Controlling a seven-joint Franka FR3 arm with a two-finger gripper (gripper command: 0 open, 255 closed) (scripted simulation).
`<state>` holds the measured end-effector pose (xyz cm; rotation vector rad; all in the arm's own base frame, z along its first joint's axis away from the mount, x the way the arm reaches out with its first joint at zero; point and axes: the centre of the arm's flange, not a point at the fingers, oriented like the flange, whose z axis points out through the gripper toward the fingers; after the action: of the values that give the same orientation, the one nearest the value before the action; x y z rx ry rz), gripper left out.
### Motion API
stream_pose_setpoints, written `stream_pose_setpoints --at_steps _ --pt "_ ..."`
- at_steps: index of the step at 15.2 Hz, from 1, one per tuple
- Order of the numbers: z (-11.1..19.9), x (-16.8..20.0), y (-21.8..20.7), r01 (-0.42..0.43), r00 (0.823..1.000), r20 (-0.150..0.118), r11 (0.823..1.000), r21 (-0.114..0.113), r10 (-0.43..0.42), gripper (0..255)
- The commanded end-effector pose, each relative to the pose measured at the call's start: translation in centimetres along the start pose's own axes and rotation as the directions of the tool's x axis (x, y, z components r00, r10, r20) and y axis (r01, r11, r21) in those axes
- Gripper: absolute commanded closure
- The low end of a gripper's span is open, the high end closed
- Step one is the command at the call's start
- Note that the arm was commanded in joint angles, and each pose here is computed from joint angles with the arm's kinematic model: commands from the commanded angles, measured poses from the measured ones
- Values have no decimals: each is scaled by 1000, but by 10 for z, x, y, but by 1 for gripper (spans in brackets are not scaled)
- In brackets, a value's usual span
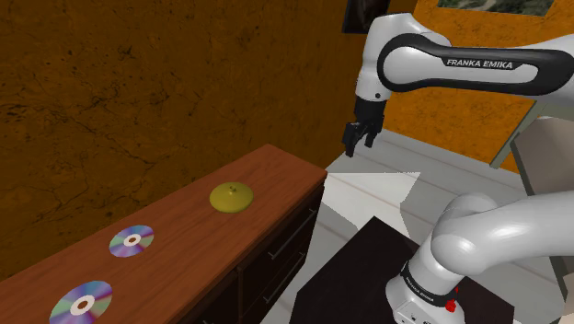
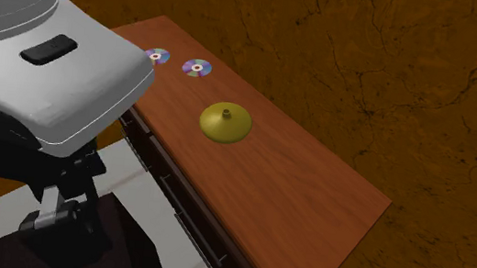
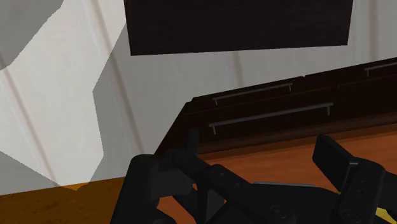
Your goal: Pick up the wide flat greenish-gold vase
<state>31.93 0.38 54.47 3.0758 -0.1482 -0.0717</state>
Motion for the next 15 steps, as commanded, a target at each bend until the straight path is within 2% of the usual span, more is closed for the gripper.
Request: stream_pose_setpoints --at_steps 1,15 --pt "0 0 0 0 1000 0 1000 0 0 0" --pt "61 115 -130 -16 1000 -10 1000 -1 16 0"
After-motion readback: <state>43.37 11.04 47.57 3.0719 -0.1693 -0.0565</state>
